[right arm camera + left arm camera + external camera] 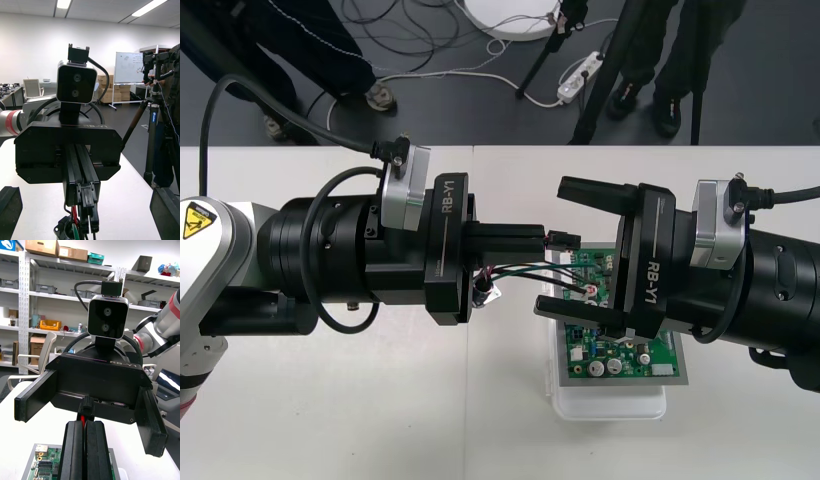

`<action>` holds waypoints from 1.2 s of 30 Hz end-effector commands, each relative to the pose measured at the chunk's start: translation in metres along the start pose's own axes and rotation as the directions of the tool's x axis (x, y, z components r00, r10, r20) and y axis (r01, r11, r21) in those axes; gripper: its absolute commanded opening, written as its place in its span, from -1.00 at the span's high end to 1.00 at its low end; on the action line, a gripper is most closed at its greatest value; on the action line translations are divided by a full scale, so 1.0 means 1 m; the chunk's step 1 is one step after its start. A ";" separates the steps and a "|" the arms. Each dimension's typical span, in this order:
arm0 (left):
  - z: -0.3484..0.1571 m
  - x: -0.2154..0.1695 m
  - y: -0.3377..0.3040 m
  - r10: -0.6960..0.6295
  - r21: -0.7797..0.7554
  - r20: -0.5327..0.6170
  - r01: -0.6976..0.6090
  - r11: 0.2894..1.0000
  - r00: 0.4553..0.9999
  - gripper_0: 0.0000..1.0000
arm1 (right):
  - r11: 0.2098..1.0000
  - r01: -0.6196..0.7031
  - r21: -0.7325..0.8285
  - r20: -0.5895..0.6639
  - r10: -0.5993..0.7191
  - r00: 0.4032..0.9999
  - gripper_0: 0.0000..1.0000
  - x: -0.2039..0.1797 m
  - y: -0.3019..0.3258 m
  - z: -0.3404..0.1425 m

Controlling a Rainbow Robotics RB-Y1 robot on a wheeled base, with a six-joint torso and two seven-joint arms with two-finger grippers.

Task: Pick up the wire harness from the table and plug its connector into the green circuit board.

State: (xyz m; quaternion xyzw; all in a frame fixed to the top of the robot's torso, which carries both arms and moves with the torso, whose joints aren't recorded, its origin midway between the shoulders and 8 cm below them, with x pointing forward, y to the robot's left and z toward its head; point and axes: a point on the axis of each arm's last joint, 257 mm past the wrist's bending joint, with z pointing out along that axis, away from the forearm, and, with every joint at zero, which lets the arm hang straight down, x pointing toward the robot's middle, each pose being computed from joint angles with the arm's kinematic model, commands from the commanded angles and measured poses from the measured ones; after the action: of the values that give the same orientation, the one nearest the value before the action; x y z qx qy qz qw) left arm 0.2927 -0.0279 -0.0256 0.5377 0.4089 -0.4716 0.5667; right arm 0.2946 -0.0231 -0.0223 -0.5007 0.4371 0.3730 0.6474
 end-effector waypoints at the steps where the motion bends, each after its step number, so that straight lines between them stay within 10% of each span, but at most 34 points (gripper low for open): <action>1: 0.008 -0.013 -0.007 0.084 0.038 0.016 -0.084 0.996 0.996 1.00 | 0.999 0.004 -0.041 0.014 -0.003 1.000 -1.00 -0.013 0.012 0.003; 36: -0.045 0.031 -0.008 0.049 0.013 -0.016 -0.049 0.999 0.999 1.00 | 0.950 -0.110 -0.293 -0.356 -0.002 0.934 -1.00 0.068 0.013 -0.117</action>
State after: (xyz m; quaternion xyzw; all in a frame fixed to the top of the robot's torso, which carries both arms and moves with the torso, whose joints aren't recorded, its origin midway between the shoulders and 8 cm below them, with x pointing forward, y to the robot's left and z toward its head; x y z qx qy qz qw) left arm 0.3016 -0.0028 -0.0526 0.5129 0.4422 -0.4825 0.5554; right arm 0.2768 -0.1155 -0.1038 -0.6368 0.4664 0.3700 0.4898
